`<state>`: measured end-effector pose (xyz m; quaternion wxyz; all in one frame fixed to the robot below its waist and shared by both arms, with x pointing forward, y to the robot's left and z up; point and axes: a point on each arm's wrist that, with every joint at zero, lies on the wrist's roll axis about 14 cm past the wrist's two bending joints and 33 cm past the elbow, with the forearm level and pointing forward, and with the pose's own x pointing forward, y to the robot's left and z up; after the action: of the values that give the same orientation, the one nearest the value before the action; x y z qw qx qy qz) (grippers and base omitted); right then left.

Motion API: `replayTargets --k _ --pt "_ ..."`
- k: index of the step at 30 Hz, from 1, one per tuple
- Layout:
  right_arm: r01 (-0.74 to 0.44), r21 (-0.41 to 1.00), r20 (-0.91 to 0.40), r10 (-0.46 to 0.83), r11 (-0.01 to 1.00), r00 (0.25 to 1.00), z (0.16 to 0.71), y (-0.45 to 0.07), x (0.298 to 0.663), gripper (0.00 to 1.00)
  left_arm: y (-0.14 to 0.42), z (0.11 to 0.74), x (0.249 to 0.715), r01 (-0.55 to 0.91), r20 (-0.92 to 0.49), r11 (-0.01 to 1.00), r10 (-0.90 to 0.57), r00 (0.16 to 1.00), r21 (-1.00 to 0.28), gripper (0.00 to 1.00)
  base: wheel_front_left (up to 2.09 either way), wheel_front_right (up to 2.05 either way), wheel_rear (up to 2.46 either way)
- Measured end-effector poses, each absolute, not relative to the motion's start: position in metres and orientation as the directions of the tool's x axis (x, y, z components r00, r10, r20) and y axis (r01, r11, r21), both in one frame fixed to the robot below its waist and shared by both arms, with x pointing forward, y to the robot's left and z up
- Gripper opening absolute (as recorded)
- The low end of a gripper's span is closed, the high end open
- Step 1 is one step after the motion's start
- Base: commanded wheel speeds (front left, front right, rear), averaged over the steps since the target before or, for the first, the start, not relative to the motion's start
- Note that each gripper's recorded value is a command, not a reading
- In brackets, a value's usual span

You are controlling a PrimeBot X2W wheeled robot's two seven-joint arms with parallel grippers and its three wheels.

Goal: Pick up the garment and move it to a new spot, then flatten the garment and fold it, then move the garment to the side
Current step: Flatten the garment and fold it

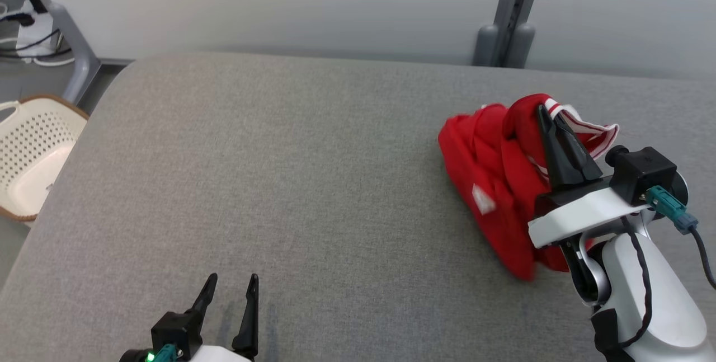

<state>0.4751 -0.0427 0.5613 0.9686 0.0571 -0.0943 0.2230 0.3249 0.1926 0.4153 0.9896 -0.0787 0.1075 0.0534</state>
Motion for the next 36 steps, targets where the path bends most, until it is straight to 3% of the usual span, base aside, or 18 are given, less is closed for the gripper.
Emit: replayTargets --k 7,13,14,15,16,17,28,36 --pt "-0.421 0.061 0.251 0.394 0.905 0.884 0.583 -0.058 0.459 0.00 0.186 0.420 0.317 -0.099 -0.201 0.984 0.068 0.977 -0.151 1.00 0.00 0.00 0.00" --pt "-0.315 0.037 0.130 0.308 0.948 0.942 0.541 -0.103 0.452 0.00 0.176 0.424 0.321 -0.061 -0.188 0.986 0.031 0.982 -0.154 1.00 0.00 0.00 0.00" --pt "-0.296 0.028 0.097 0.292 0.955 0.951 0.530 -0.112 0.451 0.04 0.175 0.423 0.322 -0.056 -0.189 0.987 0.026 0.982 -0.154 1.00 0.00 0.00 0.00" --pt "-0.272 0.035 0.064 0.270 0.962 0.961 0.518 -0.120 0.449 0.25 0.174 0.423 0.323 -0.052 -0.191 0.987 0.022 0.981 -0.154 1.00 0.00 0.00 0.00" --pt "-0.256 0.027 0.031 0.256 0.966 0.966 0.507 -0.127 0.447 0.80 0.172 0.422 0.323 -0.048 -0.193 0.987 0.018 0.981 -0.154 1.00 0.00 0.00 0.00" --pt "-0.243 0.020 0.001 0.243 0.970 0.970 0.498 -0.134 0.444 1.00 0.171 0.422 0.324 -0.045 -0.195 0.987 0.015 0.981 -0.154 1.00 0.00 0.00 0.00" --pt "-0.133 0.040 0.020 0.133 0.990 0.991 0.499 -0.167 0.437 1.00 0.151 0.422 0.337 0.029 -0.193 0.988 -0.059 0.980 -0.153 1.00 0.00 0.00 0.00" --pt "-0.082 0.062 0.024 0.081 0.995 0.996 0.496 -0.181 0.433 1.00 0.111 0.422 0.354 0.162 -0.187 0.973 -0.192 0.963 -0.167 1.00 0.00 0.00 0.00"
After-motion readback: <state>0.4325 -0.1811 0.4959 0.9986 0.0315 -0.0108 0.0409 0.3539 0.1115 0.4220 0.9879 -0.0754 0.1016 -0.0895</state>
